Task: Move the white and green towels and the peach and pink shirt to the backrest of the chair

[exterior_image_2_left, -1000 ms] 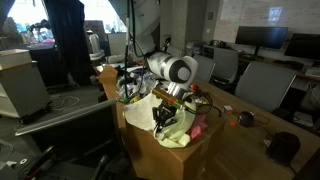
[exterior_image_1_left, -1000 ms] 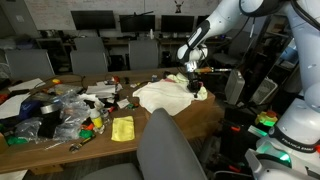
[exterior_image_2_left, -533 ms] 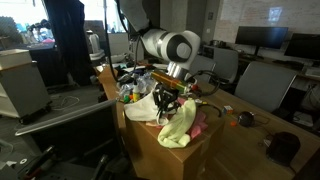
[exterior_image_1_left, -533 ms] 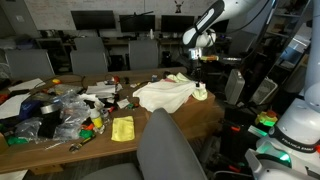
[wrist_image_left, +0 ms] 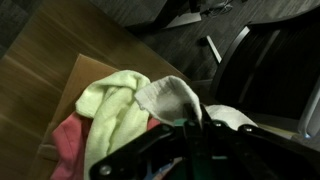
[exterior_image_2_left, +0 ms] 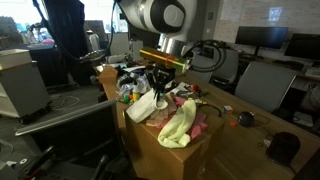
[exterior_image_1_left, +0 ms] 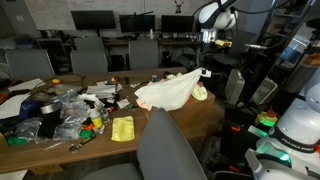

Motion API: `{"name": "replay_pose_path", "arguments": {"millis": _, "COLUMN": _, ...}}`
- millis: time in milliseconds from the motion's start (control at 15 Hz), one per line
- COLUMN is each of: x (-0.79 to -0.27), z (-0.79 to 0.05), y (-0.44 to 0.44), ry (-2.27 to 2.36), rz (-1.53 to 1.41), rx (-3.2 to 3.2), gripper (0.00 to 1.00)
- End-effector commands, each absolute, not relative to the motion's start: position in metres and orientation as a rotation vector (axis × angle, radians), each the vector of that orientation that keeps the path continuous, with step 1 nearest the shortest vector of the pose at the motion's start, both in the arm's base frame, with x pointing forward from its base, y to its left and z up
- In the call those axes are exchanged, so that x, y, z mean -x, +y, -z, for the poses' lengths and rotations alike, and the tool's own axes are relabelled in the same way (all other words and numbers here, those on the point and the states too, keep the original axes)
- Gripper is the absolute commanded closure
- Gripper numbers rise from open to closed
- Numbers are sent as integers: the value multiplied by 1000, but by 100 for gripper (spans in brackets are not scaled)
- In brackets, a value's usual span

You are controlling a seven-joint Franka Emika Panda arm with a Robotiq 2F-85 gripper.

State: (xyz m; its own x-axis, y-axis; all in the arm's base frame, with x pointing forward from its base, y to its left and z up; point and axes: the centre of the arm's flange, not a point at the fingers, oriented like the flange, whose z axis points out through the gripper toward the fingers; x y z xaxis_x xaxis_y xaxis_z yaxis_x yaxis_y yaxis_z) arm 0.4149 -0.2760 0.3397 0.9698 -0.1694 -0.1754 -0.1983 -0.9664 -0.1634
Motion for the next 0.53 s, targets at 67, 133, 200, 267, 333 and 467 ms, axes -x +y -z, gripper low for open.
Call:
{"name": "replay_pose_path", "arguments": {"millis": 67, "x": -369, "z": -395, "y": -253, "ry": 209, "rz": 4, "rx": 3009, "gripper": 99}}
{"name": "replay_pose_path", "arguments": {"millis": 133, "x": -361, "z": -406, "y": -249, "ry": 203, "rz": 58, "rx": 3023, "gripper": 99}}
{"name": "replay_pose_path", "arguments": {"millis": 200, "x": -358, "z": -415, "y": -245, "ry": 195, "rz": 106, "rx": 3033, "gripper": 99}}
{"name": "replay_pose_path", "arguments": {"millis": 267, "x": -352, "z": -424, "y": -242, "ry": 189, "rz": 159, "rx": 3043, "gripper": 99}}
{"name": "replay_pose_path", "arguments": {"millis": 333, "x": -347, "z": -434, "y": -238, "ry": 178, "rz": 203, "rx": 3053, "gripper": 99}}
{"name": "replay_pose_path", "arguments": {"millis": 467, "x": -338, "z": -452, "y": -230, "ry": 149, "rz": 293, "rx": 3068, "gripper": 99}}
